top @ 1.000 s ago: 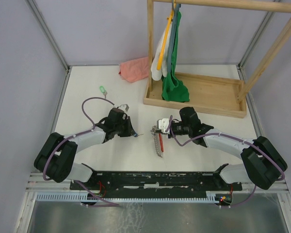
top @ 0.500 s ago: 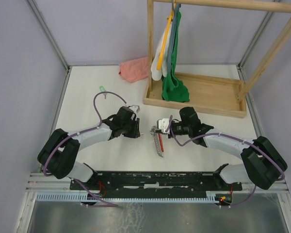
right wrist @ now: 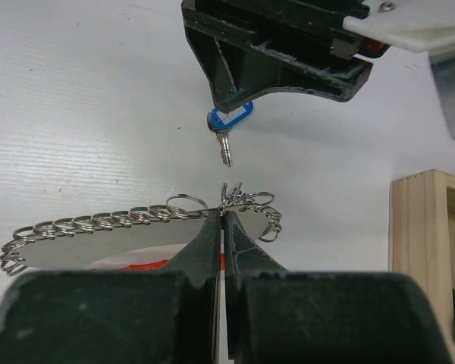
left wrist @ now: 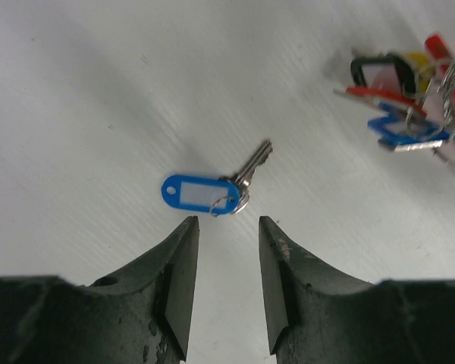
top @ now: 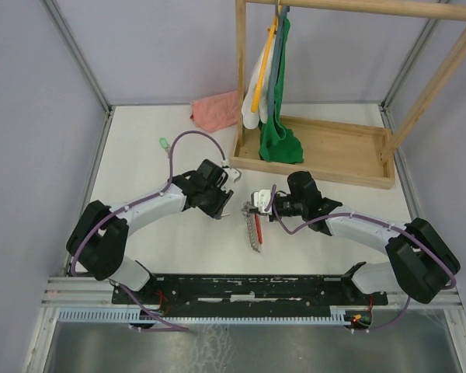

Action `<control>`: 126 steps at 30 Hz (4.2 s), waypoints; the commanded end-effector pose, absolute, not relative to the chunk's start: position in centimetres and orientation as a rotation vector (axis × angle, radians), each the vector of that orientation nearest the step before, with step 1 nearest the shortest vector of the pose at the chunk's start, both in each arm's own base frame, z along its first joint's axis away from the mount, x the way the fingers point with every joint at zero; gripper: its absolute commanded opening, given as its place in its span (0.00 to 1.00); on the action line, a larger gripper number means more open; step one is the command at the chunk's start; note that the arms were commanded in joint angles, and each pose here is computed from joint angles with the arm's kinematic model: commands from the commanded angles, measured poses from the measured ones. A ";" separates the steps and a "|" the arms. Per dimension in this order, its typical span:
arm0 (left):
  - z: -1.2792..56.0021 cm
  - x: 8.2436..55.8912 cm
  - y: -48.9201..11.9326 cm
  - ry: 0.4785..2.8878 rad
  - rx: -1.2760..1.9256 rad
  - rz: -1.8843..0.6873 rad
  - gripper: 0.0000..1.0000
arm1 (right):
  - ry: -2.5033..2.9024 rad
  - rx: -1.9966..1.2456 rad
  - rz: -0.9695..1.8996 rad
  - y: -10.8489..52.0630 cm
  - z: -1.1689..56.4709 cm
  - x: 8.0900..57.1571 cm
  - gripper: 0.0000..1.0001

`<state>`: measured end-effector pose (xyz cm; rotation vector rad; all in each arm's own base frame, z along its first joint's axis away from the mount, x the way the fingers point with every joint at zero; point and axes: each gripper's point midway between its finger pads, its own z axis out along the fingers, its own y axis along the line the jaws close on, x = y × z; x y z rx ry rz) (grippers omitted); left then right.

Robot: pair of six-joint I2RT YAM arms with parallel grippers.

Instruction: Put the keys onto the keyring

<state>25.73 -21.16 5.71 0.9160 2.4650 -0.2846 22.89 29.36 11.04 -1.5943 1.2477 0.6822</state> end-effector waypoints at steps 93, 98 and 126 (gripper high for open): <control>19.5 25.5 -25.3 1.064 0.865 -0.545 0.03 | 1.402 -1.403 0.565 28.9 16.6 27.2 0.01; 18.8 24.2 -25.9 0.959 0.973 -0.527 0.03 | 1.338 -1.514 0.524 29.0 15.2 26.9 0.01; 14.3 21.8 -27.8 0.878 1.280 -0.502 0.03 | 0.908 -1.639 0.307 30.3 14.7 24.1 0.01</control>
